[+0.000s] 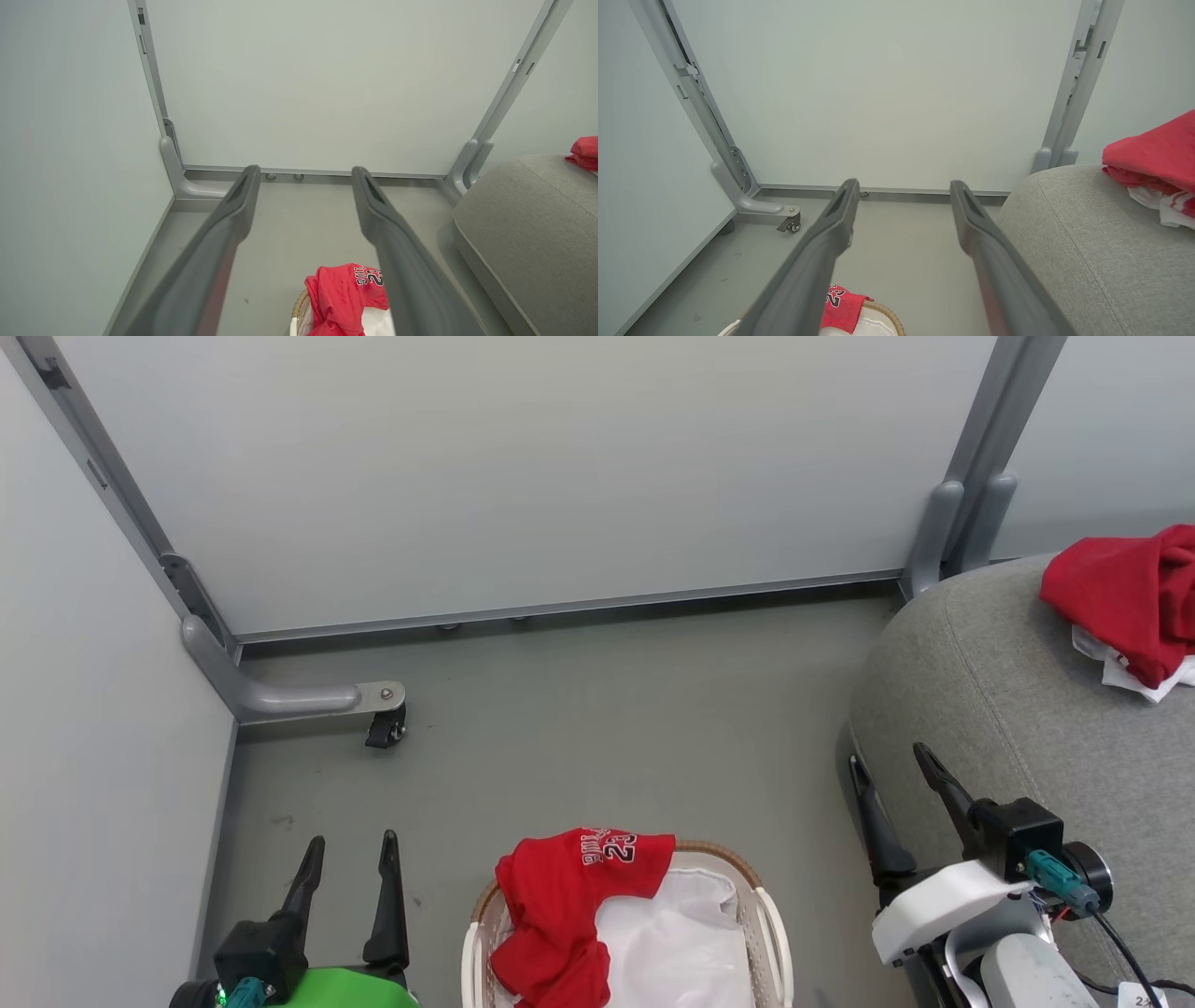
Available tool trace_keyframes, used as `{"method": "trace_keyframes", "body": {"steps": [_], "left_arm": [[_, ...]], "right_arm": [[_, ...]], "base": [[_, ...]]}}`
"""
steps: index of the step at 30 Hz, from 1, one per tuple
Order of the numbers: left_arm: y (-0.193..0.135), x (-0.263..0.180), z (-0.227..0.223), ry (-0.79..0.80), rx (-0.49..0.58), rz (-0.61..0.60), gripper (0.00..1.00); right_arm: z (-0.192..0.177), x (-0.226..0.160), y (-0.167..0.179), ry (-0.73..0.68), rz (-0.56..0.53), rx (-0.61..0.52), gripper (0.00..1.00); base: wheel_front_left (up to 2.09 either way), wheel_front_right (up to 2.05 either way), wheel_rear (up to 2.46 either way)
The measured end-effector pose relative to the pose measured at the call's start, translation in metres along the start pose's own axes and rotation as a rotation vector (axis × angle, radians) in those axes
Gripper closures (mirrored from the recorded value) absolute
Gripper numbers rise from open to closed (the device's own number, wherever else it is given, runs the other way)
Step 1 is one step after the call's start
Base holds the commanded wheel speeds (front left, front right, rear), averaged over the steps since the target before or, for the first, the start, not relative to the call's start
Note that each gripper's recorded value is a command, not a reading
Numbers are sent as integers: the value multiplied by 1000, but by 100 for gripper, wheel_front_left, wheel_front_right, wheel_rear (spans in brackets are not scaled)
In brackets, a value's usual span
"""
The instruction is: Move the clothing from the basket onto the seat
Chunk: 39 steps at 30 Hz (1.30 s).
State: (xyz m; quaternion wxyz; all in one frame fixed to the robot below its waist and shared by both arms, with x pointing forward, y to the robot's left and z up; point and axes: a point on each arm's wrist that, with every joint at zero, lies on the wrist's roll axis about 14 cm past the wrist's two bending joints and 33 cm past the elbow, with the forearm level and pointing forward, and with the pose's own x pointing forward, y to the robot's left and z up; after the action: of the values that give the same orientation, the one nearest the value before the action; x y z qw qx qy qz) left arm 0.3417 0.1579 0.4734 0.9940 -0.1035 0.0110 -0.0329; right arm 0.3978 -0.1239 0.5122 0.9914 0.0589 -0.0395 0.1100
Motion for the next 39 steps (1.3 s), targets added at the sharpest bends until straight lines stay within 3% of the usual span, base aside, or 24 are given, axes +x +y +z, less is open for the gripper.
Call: {"method": "trace_keyframes", "body": {"steps": [16,25,30,39], "left_arm": [[-6,2,-7,25,18,-28,0],[-35,40,-3,22,91,-152,0],[-51,64,-34,125,114,-226,0],[-78,76,-131,427,158,-372,0]], "right_arm": [[3,4,-8,-7,-18,-23,0],[13,23,-16,-42,-27,-50,0],[17,43,-20,-64,-26,-59,0],[2,73,-36,-51,-38,-88,0]], "base": [[0,0,0],[0,0,0],[0,0,0],[0,0,0]]}}
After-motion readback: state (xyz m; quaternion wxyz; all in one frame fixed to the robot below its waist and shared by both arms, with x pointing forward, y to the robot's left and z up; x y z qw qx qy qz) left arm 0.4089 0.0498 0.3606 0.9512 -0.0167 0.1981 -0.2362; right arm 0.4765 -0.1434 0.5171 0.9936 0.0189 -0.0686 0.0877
